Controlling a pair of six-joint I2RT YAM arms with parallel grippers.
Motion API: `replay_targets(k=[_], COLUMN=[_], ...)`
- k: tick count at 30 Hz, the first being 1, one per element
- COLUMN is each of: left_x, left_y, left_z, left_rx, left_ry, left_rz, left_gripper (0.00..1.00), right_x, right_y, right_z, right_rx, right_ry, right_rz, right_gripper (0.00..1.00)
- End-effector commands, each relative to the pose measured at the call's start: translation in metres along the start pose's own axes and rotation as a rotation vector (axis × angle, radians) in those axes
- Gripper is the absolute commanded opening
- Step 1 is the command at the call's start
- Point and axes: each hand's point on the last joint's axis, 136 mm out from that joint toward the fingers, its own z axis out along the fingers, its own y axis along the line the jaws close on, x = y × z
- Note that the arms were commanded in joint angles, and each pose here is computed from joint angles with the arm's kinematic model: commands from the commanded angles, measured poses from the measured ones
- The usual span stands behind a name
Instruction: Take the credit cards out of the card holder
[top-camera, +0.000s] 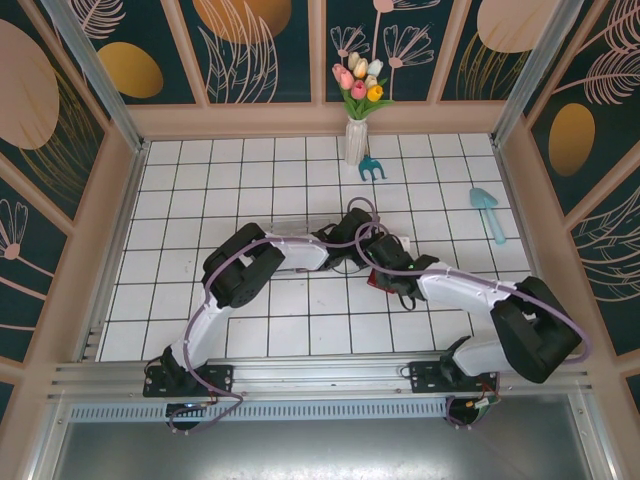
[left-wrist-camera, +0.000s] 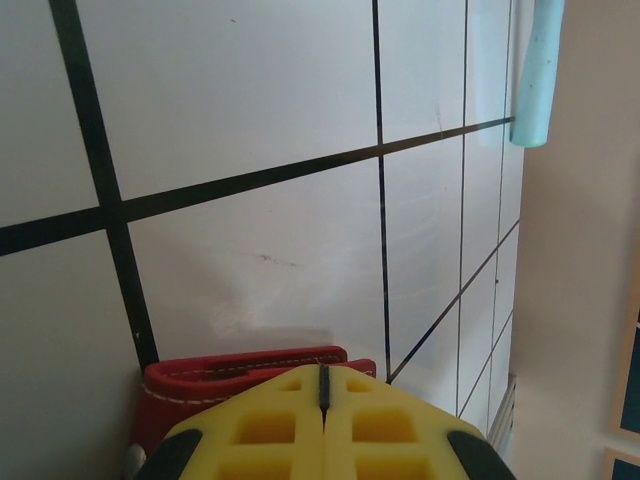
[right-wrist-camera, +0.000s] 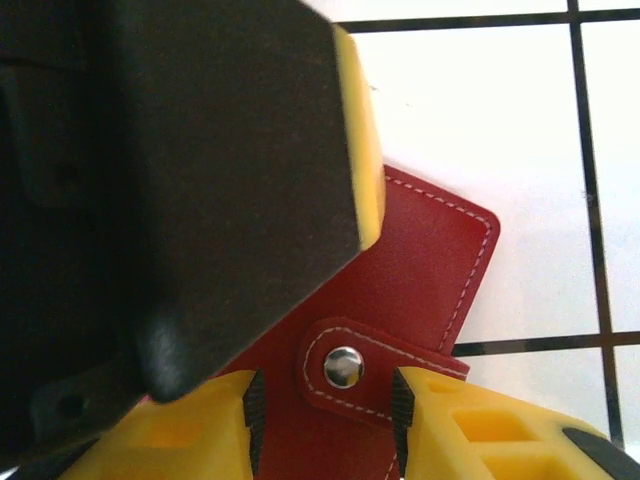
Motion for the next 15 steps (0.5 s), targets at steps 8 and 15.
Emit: replay_targets(k=[8,15], left_x=[0.021,0.021], left_y=[0.055,0.059], left_z=[0.0,-0.001], left_rx=[-0.158,-0.174], left_ry=[0.054,0.052], left_rz=[-0.081,-0.083], left_gripper=[0.04,0.04], right_x=[-0.014,-0.002], right_y=[0.0,-0.013], right_z=[0.003,0.006], right_rx=[0.107,0.184], right_ry=[-0.028,0.012], right_rz=[-0.021,0.004], right_gripper=[0.35,0.33])
